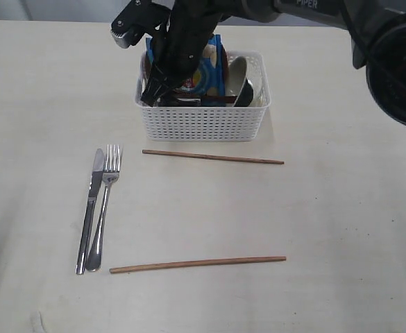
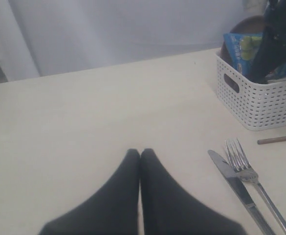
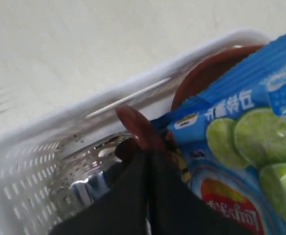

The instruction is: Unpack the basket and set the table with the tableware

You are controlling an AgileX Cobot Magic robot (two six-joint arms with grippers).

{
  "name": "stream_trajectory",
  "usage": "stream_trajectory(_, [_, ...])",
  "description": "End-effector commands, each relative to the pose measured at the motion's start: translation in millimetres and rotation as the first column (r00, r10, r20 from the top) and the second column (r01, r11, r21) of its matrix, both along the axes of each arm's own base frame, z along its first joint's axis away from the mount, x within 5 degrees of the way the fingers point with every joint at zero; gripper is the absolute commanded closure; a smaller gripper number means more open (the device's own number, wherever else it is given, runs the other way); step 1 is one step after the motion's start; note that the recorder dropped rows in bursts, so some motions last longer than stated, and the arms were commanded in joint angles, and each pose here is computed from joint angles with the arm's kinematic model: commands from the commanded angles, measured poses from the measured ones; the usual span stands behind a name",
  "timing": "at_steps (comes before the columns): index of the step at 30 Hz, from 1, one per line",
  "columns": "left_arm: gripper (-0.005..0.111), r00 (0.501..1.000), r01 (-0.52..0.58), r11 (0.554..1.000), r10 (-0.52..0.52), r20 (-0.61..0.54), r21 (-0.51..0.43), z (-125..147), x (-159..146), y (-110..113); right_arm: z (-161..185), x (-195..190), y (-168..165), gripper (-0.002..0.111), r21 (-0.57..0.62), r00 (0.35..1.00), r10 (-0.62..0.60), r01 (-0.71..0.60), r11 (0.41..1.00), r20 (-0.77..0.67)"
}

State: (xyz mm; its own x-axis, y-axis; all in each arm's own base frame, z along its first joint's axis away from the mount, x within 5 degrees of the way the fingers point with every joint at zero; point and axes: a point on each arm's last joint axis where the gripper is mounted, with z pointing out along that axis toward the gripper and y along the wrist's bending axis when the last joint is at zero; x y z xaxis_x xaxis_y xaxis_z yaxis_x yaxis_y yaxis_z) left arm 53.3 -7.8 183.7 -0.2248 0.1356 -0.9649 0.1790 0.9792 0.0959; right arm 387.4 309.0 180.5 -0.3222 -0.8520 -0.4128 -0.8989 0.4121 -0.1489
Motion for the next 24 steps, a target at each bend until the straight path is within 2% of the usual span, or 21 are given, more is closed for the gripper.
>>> stream_trajectory(1, [0.107,1.000,-0.002,1.000,0.002,0.005,-0.003,-0.2,0.0,0.1,24.1,-2.1,-4.6,0.109,0.000,0.999,-0.004,0.004,1.000,0.048])
stream_trajectory(7, [0.107,1.000,-0.002,1.000,0.002,0.005,-0.003,-0.2,0.0,0.1,52.2,-6.5,-9.0,0.109,0.024,0.996,-0.009,0.006,1.000,0.093])
stream_trajectory(12, [0.107,1.000,-0.002,1.000,0.002,0.005,-0.003,-0.2,0.0,0.1,53.7,-12.9,-8.6,0.108,0.041,1.000,-0.015,0.014,0.999,0.024])
stream_trajectory(13, [0.107,1.000,-0.002,1.000,0.002,0.005,-0.003,-0.2,0.0,0.1,49.8,-13.1,-9.6,0.104,0.028,1.000,-0.017,0.017,0.999,0.002])
stream_trajectory(16, [0.107,1.000,-0.002,1.000,0.002,0.005,-0.003,-0.2,0.0,0.1,34.3,-12.6,-10.9,0.070,-0.007,0.998,-0.020,0.020,1.000,-0.059])
stream_trajectory(17, [0.107,1.000,-0.002,1.000,0.002,0.005,-0.003,-0.2,0.0,0.1,31.9,-12.0,-10.5,0.060,-0.009,0.998,-0.021,0.020,1.000,-0.061])
stream_trajectory(18, [0.107,1.000,-0.002,1.000,0.002,0.005,-0.003,-0.2,0.0,0.1,28.1,-10.6,-8.3,0.056,0.007,0.998,-0.023,0.023,1.000,-0.061])
stream_trajectory(22, [0.107,1.000,-0.002,1.000,0.002,0.005,-0.003,-0.2,0.0,0.1,18.9,-6.9,-4.2,0.067,0.032,0.998,-0.030,0.032,0.999,-0.056])
stream_trajectory(24, [0.107,1.000,-0.002,1.000,0.002,0.005,-0.003,-0.2,0.0,0.1,9.7,-5.5,-3.9,0.066,0.013,0.998,-0.029,0.030,0.999,-0.064])
